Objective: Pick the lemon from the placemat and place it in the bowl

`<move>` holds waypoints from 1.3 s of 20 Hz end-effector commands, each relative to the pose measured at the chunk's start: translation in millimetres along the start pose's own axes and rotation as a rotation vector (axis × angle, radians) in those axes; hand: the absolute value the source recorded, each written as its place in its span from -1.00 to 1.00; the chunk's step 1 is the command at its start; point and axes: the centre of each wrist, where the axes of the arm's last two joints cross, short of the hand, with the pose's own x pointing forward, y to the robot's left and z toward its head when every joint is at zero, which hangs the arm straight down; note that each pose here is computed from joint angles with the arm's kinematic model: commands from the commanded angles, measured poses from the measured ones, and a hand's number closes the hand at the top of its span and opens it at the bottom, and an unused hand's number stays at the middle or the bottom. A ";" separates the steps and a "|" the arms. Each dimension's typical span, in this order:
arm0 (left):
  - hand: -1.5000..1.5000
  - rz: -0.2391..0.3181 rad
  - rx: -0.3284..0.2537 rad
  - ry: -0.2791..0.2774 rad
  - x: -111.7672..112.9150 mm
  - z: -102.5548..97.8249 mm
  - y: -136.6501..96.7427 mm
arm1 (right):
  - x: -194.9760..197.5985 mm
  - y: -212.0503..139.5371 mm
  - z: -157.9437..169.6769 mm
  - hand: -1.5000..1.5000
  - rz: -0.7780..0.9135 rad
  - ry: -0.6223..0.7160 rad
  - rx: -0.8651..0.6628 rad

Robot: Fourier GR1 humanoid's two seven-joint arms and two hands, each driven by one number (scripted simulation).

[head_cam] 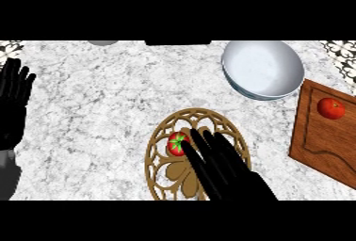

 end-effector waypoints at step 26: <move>0.00 0.029 -0.023 -0.013 -10.5 -13.3 -13.1 | -4.7 4.8 -8.3 -1.00 0.224 0.293 0.421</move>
